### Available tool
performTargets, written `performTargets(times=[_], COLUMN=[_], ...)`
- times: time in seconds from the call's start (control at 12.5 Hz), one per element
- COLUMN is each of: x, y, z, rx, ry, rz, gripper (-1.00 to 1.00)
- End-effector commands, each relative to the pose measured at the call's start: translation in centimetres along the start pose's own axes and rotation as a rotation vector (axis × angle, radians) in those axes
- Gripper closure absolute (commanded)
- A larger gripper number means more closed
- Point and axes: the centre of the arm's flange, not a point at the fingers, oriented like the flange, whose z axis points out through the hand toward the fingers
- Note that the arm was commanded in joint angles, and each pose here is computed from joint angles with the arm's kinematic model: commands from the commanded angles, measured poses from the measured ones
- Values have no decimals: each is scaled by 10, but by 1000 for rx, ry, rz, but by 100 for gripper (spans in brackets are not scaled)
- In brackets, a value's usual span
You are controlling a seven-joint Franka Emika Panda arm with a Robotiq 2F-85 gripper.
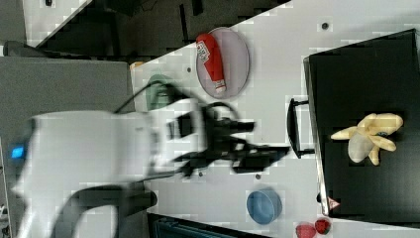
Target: Pick banana from table and place on oven.
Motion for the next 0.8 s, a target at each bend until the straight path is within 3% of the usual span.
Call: performTargets(times=[0.08, 0.32, 0.56, 0.8], x=[-36, -76, -106, -121], y=[-31, -109, -171, -199], z=[-81, -110, -133, -140], rx=[3, -1, 17, 35], ry=[11, -31, 5, 3], rz=[166, 325, 434, 531], gripper=[-100, -100, -100, -100])
